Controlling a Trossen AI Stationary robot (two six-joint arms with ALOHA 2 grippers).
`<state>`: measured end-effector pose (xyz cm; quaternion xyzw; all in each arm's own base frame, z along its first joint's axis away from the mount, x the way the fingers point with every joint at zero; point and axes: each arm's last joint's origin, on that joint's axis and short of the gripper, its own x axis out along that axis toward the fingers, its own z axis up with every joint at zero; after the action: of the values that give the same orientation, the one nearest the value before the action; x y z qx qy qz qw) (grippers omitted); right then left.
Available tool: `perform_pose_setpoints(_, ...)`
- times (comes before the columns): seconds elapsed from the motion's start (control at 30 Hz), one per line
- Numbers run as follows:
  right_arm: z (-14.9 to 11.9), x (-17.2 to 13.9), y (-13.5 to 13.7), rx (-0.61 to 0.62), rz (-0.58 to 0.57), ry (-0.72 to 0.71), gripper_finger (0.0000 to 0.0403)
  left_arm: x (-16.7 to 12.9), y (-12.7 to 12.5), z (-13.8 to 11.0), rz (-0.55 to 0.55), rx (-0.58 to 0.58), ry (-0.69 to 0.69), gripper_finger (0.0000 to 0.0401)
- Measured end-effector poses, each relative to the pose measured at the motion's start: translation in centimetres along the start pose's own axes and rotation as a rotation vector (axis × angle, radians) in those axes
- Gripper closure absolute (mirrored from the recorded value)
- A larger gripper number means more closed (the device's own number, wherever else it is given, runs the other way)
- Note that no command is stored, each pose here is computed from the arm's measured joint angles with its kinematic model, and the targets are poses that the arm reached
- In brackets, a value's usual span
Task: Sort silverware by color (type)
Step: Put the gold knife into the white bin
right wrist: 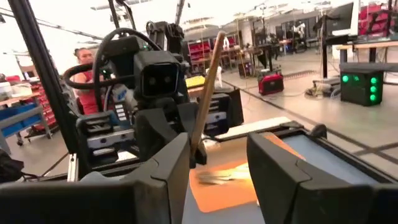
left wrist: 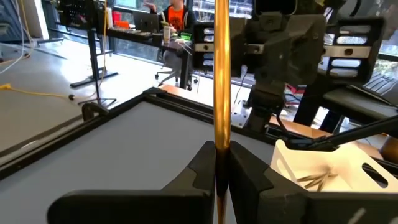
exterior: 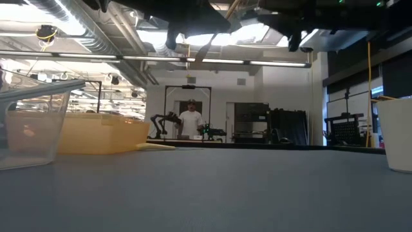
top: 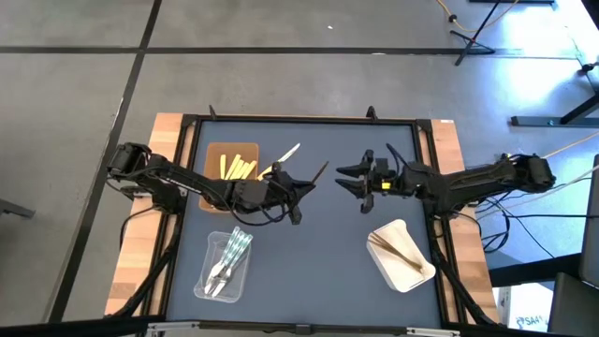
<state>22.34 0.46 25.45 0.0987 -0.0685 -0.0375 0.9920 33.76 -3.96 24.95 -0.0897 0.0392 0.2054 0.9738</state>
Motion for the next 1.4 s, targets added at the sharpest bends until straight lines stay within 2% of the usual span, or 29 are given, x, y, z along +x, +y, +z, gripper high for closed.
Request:
perform_pose_setpoints(0.23, -0.6, 1.8, -0.8, -0.005, 0.065, -0.102, 0.0254, 0.0, 0.0, 0.0, -0.002, 0.007, -0.001, 0.0381)
perform_pose_setpoints(0.57, 0.2, 5.0, -0.5, -0.034, 0.104, -0.113, 0.0254, 0.0, 0.0, 0.0, -0.002, 0.006, -0.002, 0.0381)
perform_pose_setpoints(0.83, 0.6, 5.9, -0.4, -0.069, 0.103, -0.112, 0.0259, 0.0, -0.1, 0.0, -0.004, 0.006, -0.001, 0.0381)
perform_pose_setpoints(1.0, 0.6, 5.9, -0.4, -0.069, 0.102, -0.11, 0.0294, 0.0, -0.1, 0.0, -0.005, 0.008, 0.002, 0.0381)
perform_pose_setpoints(1.3, 0.6, 5.9, -0.4, -0.065, 0.105, -0.109, 0.0391, 0.0, -0.1, -0.1, -0.006, 0.015, 0.009, 0.0381)
perform_pose_setpoints(1.4, 0.6, 5.9, -0.3, -0.062, 0.105, -0.108, 0.0393, -0.1, -0.1, -0.1, -0.007, 0.017, 0.01, 0.0381)
